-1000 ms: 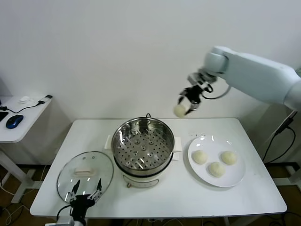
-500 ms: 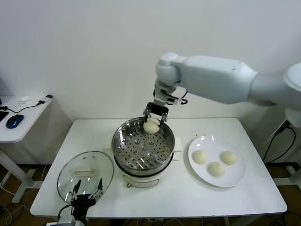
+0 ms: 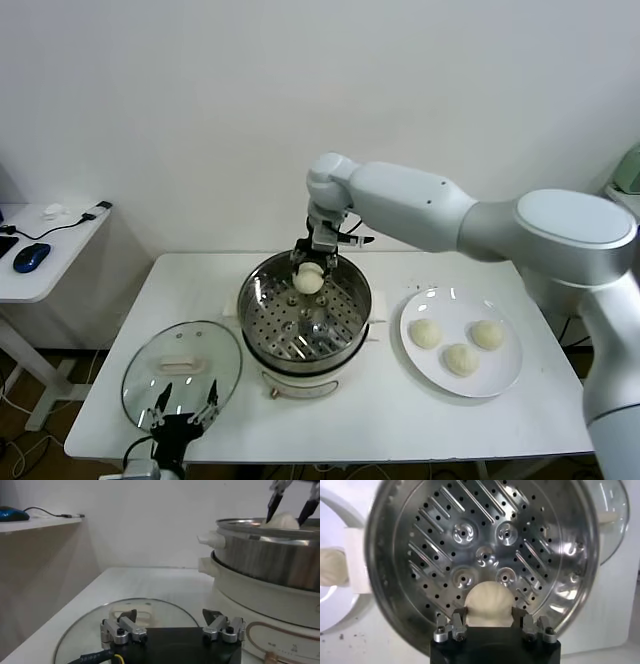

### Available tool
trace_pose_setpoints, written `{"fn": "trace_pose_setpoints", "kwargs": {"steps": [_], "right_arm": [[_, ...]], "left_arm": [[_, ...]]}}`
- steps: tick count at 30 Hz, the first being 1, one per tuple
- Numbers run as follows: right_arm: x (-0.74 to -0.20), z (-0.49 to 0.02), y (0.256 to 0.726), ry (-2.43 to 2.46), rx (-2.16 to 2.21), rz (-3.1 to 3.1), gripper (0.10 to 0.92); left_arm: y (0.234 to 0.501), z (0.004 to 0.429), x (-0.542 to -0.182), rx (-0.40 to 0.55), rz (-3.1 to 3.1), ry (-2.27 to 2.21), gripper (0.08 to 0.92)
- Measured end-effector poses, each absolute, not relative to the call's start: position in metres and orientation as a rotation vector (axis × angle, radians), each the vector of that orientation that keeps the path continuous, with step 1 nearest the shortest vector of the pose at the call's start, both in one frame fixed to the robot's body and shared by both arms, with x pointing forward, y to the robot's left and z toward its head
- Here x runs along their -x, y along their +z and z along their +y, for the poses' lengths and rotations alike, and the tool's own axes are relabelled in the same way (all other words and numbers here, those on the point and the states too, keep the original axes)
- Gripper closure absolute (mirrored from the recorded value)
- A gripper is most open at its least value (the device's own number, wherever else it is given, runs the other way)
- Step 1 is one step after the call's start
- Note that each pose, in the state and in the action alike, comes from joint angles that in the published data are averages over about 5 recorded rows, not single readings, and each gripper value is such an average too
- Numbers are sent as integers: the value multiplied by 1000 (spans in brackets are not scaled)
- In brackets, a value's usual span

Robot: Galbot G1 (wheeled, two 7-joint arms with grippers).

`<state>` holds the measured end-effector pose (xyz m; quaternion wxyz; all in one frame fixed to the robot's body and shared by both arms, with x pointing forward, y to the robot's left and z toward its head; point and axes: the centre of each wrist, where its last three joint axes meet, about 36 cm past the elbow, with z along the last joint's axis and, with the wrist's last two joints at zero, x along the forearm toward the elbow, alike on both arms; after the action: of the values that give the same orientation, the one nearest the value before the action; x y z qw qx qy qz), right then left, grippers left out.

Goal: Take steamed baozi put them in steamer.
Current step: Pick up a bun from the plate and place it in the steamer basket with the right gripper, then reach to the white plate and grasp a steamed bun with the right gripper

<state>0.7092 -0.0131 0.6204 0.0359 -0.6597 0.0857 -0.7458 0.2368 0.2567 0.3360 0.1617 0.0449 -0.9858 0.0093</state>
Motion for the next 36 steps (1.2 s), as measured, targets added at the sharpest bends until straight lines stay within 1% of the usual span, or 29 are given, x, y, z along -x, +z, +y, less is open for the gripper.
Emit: {"fn": "trace_pose_setpoints", "kwargs": {"steps": [7, 9, 12, 14, 18, 23, 26, 30, 33, 36], "right_arm": [[-716, -8, 602, -2284, 2041, 273, 402], [-717, -6, 601, -2277, 2045, 273, 391], [-718, -5, 601, -2260, 2059, 273, 331], [-719, -6, 605, -2248, 2073, 277, 273], [-723, -10, 624, -2231, 2100, 298, 208], [-728, -27, 667, -2222, 2134, 396, 200], [-732, -51, 698, -2239, 2159, 525, 199], [-735, -108, 728, -2314, 2199, 778, 200], [-733, -163, 733, -2373, 2241, 1002, 200], [-725, -218, 721, -2397, 2292, 1240, 199]], "left_arm": [[335, 257, -236, -137, -2812, 33, 177], [335, 257, -236, -140, -2811, 34, 177], [335, 256, -236, -139, -2812, 36, 177], [337, 255, -236, -135, -2813, 36, 177], [339, 255, -235, -127, -2817, 35, 177], [341, 254, -234, -124, -2819, 34, 177], [343, 255, -234, -127, -2824, 33, 177], [344, 257, -235, -132, -2830, 35, 177], [345, 258, -237, -132, -2836, 38, 177], [346, 258, -238, -134, -2839, 39, 177]]}}
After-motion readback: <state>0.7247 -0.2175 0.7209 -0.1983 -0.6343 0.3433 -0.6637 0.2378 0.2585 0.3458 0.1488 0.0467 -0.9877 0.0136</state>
